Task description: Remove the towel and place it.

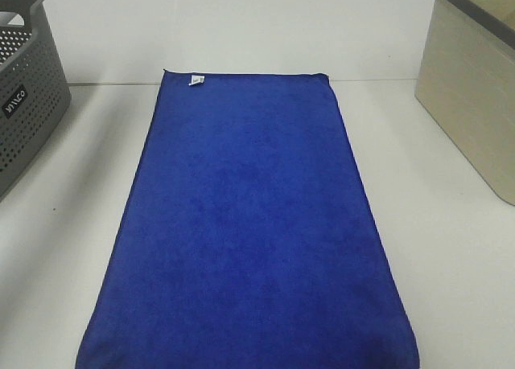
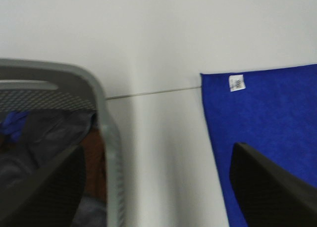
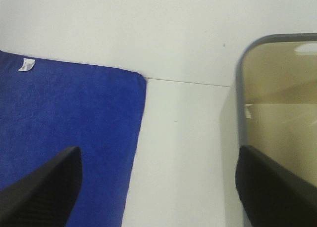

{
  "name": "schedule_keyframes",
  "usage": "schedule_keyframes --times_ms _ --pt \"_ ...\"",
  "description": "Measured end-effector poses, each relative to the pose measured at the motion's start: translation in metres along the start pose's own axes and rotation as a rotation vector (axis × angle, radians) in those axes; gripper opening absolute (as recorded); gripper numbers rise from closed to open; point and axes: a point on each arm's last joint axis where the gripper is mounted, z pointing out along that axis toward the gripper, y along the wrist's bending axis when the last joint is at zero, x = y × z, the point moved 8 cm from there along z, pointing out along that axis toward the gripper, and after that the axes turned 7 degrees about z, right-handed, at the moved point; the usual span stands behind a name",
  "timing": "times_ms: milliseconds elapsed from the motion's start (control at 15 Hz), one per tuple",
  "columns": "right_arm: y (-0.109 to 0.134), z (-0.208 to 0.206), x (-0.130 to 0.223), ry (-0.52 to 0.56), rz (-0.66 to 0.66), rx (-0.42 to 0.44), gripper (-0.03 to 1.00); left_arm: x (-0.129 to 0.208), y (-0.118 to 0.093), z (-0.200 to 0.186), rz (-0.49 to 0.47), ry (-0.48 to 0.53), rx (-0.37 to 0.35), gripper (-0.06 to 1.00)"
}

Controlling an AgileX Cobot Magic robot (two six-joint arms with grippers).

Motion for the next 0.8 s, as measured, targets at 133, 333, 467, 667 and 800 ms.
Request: schedule_keyframes --times_ms 133,333,467,667,800 --pt "-0.016 -0.029 0.007 -0.017 0.028 0.04 0.82 0.015 0.024 -0.031 -0.016 0.03 -0.033 0.75" --pt "-0.015 -0.071 0.048 0.021 0.035 0.046 0.8 0.05 0.032 -0.085 -0.024 0.08 -0.06 0.75" --pt "-0.012 -0.114 0.092 0.022 0.036 0.047 0.8 0.078 0.028 -0.12 -0.012 0.104 -0.08 0.75" --pt "-0.012 -0.152 0.157 0.026 0.036 0.048 0.8 0.124 0.016 -0.164 -0.011 0.123 -0.081 0.75" --pt "-0.015 -0.175 0.224 0.016 0.034 0.047 0.8 0.172 0.003 -0.202 -0.009 0.117 -0.082 0.75"
